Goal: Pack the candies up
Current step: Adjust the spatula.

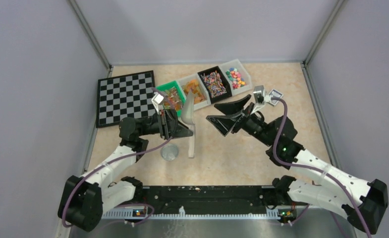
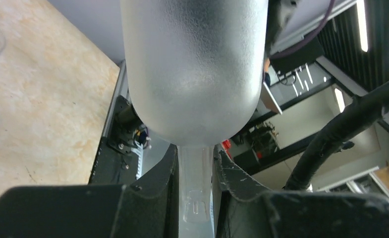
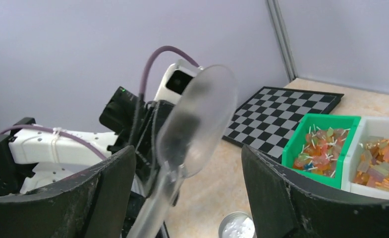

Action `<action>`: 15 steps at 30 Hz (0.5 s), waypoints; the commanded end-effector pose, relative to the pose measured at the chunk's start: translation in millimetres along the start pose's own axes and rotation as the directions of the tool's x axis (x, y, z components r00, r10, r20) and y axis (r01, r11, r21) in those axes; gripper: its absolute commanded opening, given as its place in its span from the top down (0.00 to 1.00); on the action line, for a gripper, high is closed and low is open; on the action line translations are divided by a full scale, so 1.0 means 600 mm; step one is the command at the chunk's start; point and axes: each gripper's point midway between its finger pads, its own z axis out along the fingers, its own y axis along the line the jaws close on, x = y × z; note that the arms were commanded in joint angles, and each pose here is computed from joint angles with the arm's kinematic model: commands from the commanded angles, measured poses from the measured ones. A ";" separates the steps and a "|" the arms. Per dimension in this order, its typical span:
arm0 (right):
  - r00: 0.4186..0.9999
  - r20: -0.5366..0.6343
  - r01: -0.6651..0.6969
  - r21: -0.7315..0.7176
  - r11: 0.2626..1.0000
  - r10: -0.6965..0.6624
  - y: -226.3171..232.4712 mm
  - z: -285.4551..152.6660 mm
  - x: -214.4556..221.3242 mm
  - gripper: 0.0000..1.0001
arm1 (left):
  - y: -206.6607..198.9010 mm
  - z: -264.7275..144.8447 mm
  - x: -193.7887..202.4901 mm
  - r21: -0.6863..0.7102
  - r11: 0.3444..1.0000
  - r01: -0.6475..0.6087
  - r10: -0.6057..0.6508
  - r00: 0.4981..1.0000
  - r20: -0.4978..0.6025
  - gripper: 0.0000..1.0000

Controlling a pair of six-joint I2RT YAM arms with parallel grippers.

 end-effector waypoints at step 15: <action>0.978 -0.057 -0.206 -0.174 0.963 0.199 0.005 0.051 0.010 0.34 | -0.075 0.018 0.072 0.111 0.986 -0.126 0.149 0.962 -0.228 1.00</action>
